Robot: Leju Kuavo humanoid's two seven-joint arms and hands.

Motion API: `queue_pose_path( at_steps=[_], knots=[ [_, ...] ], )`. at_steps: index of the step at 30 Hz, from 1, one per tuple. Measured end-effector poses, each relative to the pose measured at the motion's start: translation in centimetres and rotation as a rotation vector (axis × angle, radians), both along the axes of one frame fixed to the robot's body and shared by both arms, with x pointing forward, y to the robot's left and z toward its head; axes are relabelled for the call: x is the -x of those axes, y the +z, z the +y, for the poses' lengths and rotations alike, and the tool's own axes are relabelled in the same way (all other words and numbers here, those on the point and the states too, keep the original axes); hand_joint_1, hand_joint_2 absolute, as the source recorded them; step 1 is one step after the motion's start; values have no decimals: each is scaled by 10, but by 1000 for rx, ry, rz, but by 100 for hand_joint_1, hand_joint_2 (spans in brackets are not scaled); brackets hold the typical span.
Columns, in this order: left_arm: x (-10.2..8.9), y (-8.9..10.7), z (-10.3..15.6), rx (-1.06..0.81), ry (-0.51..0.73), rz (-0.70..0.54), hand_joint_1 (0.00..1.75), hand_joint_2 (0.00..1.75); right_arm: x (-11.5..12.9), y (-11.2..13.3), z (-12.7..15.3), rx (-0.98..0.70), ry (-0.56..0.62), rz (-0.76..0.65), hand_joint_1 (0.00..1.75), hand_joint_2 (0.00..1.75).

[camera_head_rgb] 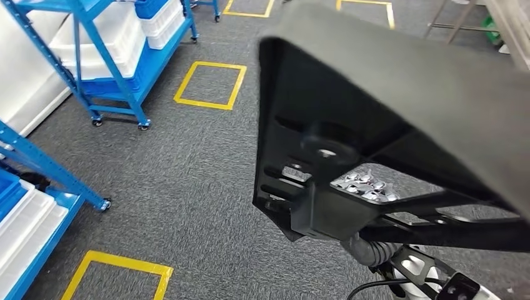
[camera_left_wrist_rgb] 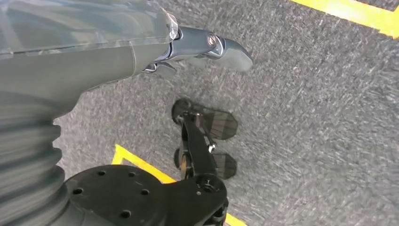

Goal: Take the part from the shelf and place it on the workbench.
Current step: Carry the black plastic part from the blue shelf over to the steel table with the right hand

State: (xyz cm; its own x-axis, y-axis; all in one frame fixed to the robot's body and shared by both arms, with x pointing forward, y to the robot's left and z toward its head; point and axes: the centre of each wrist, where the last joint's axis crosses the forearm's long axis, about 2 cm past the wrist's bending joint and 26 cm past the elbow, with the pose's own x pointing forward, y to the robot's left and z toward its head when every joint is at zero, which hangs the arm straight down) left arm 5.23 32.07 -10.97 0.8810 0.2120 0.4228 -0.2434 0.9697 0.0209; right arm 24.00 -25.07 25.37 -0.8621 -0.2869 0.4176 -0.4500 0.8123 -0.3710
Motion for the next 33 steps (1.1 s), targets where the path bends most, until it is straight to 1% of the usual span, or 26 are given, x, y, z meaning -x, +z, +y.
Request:
queue_pose_path(
  at_steps=[4, 8, 11, 20, 25, 33],
  knots=[
    [-5, 0, -4, 5, 0, -16, 0, 175, -3, -1, 1, -6, -27, -1, 175, 175],
    [-1, 0, -5, 3, 1, -14, 0, 175, -8, -5, 2, -18, -56, 16, 175, 175],
    [-1, 0, -5, 3, -1, -19, 0, 175, -10, -10, 3, -13, -66, 31, 175, 175],
    [-5, 0, -8, 8, -2, -34, 0, 175, -12, -10, 3, -6, -59, 33, 175, 175],
    [-2, 0, -10, 12, -2, -28, 0, 175, -12, -10, 3, -5, -58, 35, 175, 175],
    [-4, 0, -11, 8, -24, -24, 0, 175, -9, -13, 3, -11, -77, 40, 175, 175]
  ],
)
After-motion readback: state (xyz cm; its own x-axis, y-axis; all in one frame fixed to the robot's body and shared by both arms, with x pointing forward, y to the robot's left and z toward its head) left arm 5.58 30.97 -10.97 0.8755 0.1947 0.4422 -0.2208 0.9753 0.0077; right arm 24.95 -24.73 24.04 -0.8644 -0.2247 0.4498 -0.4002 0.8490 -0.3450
